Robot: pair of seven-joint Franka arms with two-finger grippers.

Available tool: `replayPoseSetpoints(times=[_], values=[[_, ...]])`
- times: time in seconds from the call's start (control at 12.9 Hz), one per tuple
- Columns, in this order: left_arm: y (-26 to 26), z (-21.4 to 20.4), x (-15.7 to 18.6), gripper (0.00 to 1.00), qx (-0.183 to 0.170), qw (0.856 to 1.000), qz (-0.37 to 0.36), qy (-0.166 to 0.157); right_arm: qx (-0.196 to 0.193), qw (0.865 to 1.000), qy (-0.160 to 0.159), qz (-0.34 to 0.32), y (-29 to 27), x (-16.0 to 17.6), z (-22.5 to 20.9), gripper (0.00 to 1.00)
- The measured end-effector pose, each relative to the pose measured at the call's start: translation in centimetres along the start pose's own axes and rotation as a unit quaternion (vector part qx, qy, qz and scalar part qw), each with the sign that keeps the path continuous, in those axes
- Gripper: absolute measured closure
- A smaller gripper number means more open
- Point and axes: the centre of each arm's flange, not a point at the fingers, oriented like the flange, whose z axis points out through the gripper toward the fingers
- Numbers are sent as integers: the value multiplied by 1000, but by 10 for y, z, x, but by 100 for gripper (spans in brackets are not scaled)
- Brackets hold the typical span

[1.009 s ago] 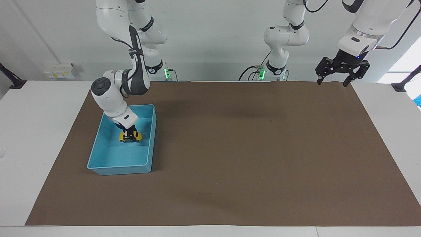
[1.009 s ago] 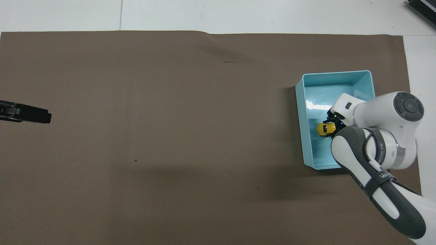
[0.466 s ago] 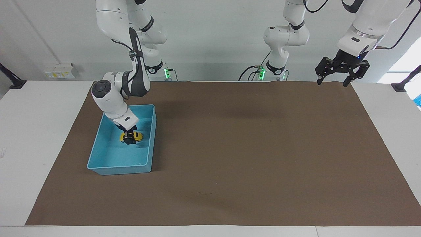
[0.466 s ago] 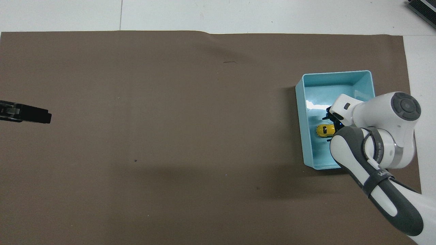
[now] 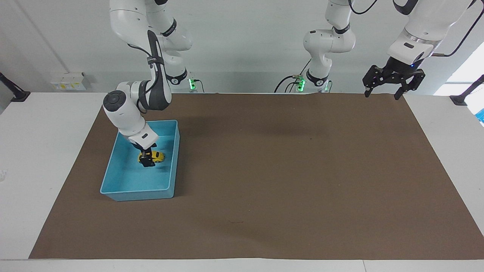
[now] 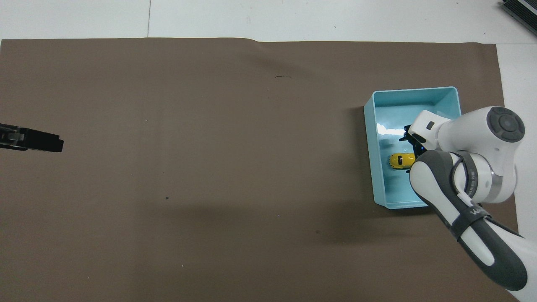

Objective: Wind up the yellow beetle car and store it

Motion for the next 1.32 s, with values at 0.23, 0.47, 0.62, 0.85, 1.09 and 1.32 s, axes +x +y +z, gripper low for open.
replayPoseSetpoints(times=[0.23,0.47,0.62,0.85,1.09,1.32], values=[[0,0,0,0,0,1000,0,0,2,1000,1,-1,8,0,-31,0],[0,0,0,0,0,1000,0,0,-3,1000,0,-2,16,0,-64,0],[0,0,0,0,0,1000,0,0,-2,1000,0,-3,19,1,-79,0],[0,0,0,0,0,1000,0,0,-5,1000,0,0,21,-4,-87,0],[0,0,0,0,0,1000,0,0,-22,1000,-3,0,25,-3,-110,0],[0,0,0,0,0,1000,0,0,-34,999,-6,-1,22,-2,-142,0]])
